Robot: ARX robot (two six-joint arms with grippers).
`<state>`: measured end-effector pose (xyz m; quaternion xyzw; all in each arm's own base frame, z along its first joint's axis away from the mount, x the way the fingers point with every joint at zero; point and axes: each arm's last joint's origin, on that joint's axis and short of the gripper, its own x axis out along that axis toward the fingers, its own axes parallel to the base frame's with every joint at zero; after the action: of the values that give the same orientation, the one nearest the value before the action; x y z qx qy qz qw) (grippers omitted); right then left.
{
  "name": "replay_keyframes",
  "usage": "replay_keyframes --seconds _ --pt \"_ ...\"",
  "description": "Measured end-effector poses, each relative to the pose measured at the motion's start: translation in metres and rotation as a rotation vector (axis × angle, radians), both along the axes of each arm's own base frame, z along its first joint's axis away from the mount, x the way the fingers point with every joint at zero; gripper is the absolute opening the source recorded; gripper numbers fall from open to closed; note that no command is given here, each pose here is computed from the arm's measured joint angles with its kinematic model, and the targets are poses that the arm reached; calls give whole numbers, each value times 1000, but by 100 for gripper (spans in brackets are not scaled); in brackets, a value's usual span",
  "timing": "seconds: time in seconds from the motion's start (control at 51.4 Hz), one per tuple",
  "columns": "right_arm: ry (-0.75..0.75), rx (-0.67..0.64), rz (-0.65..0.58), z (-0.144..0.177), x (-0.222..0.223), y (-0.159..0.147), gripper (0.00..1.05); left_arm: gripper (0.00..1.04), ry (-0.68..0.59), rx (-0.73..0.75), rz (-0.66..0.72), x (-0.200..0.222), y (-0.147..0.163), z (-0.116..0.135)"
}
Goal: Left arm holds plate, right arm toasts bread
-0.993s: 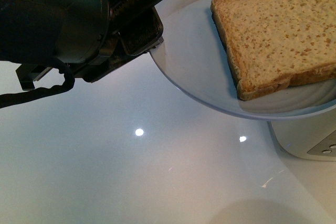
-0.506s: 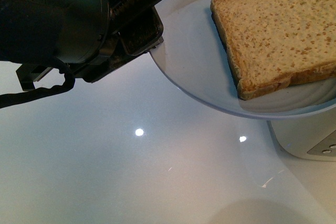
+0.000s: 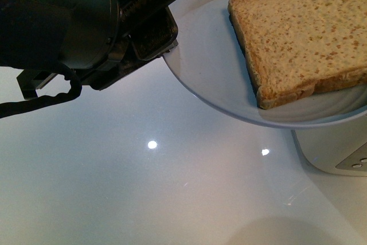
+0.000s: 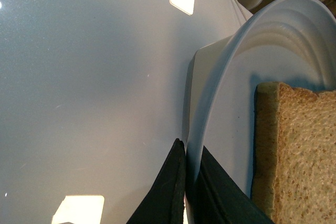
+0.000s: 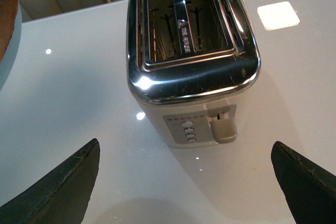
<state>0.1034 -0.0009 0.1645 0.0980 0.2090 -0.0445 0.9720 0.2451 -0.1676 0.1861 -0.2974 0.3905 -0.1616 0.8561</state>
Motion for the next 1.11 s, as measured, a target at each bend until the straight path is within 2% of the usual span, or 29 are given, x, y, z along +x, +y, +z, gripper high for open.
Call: replay_keyframes --seconds 0.234,0.448,0.895,1.109 --pt "-22 97 5 14 17 2 96 3 1 -1 -2 0 0 0" --pt "-12 281 49 34 40 13 96 3 1 -1 -2 0 0 0" --pt "34 654 129 30 69 31 96 3 1 -2 -4 0 0 0" --pt "34 721 164 29 74 40 96 3 1 -2 -3 0 0 0"
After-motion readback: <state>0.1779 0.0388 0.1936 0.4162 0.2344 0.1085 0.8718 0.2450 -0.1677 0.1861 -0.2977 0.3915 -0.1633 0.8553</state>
